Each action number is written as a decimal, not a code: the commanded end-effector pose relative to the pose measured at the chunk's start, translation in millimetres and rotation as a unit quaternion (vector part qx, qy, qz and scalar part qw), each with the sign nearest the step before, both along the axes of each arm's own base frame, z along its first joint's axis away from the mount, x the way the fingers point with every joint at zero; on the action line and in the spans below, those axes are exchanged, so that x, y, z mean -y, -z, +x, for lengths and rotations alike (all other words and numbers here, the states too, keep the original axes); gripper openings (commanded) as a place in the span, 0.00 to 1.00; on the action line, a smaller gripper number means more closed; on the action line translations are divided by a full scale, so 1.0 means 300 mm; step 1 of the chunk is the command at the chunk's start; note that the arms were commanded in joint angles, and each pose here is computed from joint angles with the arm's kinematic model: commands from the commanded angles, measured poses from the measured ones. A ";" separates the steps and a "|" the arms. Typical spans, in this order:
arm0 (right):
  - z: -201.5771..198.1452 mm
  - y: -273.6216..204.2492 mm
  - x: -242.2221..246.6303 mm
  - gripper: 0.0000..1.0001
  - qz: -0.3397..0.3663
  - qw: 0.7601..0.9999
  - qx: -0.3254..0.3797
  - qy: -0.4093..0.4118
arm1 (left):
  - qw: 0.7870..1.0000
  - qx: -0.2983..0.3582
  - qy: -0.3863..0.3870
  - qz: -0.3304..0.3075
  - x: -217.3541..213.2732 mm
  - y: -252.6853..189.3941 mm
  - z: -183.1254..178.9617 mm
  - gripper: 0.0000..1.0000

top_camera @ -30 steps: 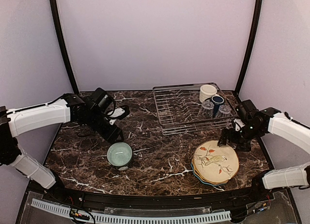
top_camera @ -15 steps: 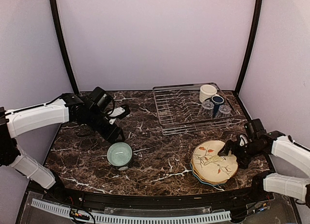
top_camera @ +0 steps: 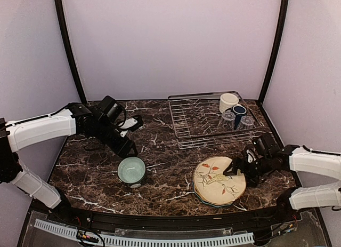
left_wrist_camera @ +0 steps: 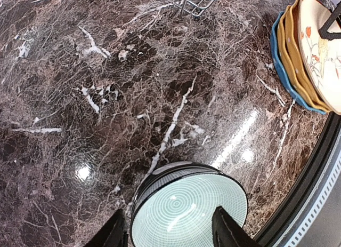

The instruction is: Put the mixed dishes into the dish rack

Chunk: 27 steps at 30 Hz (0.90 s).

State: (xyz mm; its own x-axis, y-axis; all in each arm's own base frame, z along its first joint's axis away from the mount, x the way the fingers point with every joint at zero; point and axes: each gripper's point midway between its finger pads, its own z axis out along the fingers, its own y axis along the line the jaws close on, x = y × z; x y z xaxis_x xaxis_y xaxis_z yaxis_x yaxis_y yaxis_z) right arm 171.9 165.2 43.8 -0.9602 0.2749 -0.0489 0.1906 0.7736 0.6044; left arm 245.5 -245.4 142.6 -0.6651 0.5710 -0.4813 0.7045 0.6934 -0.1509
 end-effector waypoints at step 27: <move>0.170 -0.275 -0.346 0.99 -0.100 0.943 0.200 -0.248 | 0.989 -0.111 0.059 -0.077 0.400 0.028 -0.024 0.59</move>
State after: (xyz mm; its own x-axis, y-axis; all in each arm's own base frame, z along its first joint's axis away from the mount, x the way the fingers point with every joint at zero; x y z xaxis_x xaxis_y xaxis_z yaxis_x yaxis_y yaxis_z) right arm 232.2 286.8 129.8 -0.8799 -0.2154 -0.4235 -0.4098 0.7950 0.4472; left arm 243.8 -349.9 138.2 -0.7041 0.5551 -0.4429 0.7087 0.5886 -0.3890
